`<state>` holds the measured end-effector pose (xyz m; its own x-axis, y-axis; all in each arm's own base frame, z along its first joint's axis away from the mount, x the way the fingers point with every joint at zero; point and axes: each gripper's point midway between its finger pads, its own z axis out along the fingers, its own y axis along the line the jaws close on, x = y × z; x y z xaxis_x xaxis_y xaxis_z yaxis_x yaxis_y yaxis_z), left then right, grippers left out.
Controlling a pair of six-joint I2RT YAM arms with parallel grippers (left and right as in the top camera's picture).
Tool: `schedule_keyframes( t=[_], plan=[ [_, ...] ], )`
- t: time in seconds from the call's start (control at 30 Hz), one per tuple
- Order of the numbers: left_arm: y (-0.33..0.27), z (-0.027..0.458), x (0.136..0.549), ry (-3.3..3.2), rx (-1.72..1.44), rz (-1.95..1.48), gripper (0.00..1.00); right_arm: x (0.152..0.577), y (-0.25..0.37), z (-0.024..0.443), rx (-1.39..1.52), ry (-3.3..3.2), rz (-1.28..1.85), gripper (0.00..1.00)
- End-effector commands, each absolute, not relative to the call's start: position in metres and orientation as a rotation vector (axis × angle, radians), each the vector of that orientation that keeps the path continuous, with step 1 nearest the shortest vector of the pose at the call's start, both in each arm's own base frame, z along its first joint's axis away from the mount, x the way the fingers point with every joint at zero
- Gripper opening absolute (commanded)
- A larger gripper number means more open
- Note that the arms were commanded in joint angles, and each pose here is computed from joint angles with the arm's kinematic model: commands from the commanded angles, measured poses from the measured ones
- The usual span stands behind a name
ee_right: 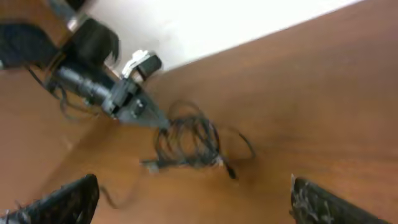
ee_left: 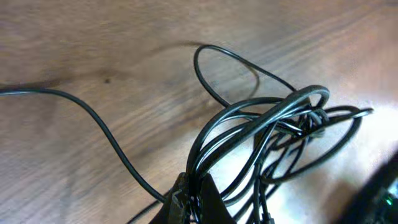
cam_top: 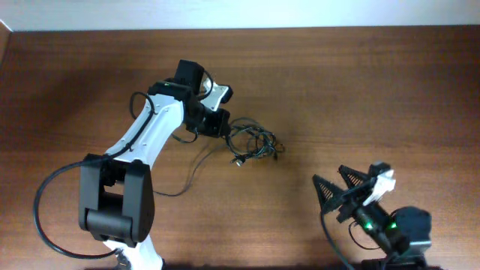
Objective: Untangle cables
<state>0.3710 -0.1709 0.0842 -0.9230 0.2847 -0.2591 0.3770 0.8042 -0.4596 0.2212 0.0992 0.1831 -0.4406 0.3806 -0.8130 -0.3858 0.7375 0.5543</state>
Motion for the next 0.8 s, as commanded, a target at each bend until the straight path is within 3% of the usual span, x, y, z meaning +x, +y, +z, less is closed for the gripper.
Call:
schedule_keyframes(
  t=[0.0, 0.2, 0.23, 0.27, 0.3, 0.37, 0.43, 0.47, 0.63, 0.77],
  plan=[
    [-0.184, 0.109, 0.373, 2.709, 0.611, -0.856, 0.00, 0.222, 0.110, 0.238, -0.002, 1.925, 0.957, 0.99],
    [-0.183, 0.108, 0.373, 2.713, 0.609, -0.847, 0.00, 0.223, 0.159, 0.274, -0.205, 2.029, 1.423, 0.99],
    [-0.183, 0.108, 0.373, 2.712, 0.609, -0.847, 0.11, 0.227, 0.162, 0.267, -0.200, 2.056, 1.462, 0.99],
    [-0.183, 0.108, 0.373, 2.712, 0.609, -0.847, 0.41, 0.231, 0.163, 0.259, -0.181, 2.089, 1.492, 0.92],
    [-0.183, 0.108, 0.373, 2.712, 0.609, -0.846, 0.57, 0.235, 0.165, 0.251, -0.166, 2.121, 1.526, 0.82],
    [-0.183, 0.108, 0.373, 2.712, 0.609, -0.846, 0.63, 0.238, 0.167, 0.241, -0.148, 2.157, 1.577, 0.66],
    [-0.183, 0.108, 0.373, 2.710, 0.609, -0.845, 0.65, 0.243, 0.169, 0.230, -0.118, 2.200, 1.600, 0.40],
    [-0.183, 0.108, 0.374, 2.709, 0.609, -0.845, 0.62, 0.243, 0.171, 0.227, -0.117, 2.213, 1.607, 0.34],
    [-0.170, 0.101, 0.381, 2.757, 0.532, -0.720, 0.45, 0.248, 0.191, 0.191, -0.097, 2.353, 1.494, 0.34],
    [-0.158, 0.096, 0.386, 2.792, 0.456, -0.617, 0.49, 0.248, 0.213, 0.155, -0.075, 2.497, 1.373, 0.42]
  ],
)
